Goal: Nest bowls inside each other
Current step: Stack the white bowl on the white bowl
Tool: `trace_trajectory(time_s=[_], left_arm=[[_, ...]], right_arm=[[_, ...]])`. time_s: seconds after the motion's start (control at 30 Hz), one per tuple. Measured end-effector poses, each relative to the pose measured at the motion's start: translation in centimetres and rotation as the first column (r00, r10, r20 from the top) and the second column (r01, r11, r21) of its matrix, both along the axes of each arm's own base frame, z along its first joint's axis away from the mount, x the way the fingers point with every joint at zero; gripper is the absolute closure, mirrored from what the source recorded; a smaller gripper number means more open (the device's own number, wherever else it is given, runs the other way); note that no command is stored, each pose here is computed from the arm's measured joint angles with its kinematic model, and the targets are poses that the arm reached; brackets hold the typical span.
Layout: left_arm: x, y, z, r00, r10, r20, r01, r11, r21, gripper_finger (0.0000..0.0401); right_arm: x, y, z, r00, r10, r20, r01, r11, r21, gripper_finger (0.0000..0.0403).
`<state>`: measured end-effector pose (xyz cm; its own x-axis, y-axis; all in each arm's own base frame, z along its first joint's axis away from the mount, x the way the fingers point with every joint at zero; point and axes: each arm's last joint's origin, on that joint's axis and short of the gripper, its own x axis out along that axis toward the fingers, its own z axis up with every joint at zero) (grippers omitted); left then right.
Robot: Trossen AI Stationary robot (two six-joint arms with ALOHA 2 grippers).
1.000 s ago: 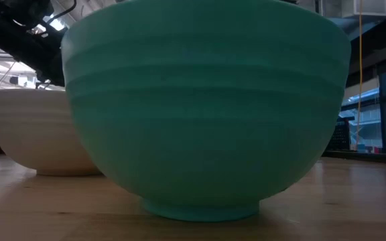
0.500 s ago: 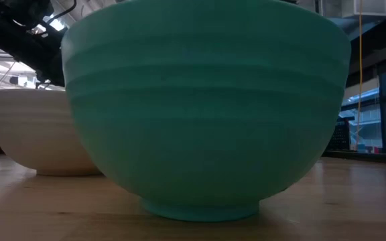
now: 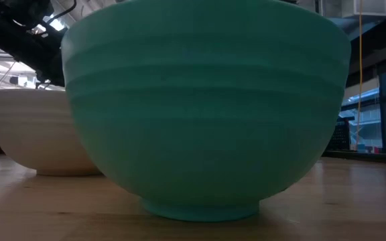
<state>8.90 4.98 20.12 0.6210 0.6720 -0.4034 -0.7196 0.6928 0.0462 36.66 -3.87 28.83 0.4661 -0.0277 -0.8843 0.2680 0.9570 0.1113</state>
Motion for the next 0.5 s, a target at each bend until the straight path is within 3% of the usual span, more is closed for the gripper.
trace_trajectory(time_s=[0.1,0.27,0.4,0.5], left_arm=[[0.0,0.0,0.0,1.000,0.000,0.000,0.000,1.000,0.000,0.0247],[0.0,0.0,0.0,1.000,-0.007,0.002,0.007,1.000,-0.003,0.0247],[0.0,0.0,0.0,1.000,-0.007,0.005,0.007,1.000,-0.002,0.0247],[0.0,0.0,0.1,1.000,-0.007,0.009,0.007,1.000,0.000,0.0247]], right_arm=[[-0.6,-0.2,3.5,0.995,-0.013,0.098,0.022,0.996,-0.088,0.0197],[-3.7,0.3,8.2,0.973,-0.028,0.230,0.075,0.978,-0.196,0.0198],[-7.1,1.3,9.7,0.959,-0.048,0.281,0.123,0.959,-0.257,0.0197],[-9.6,2.1,9.4,0.950,-0.074,0.303,0.159,0.951,-0.264,0.0197]])
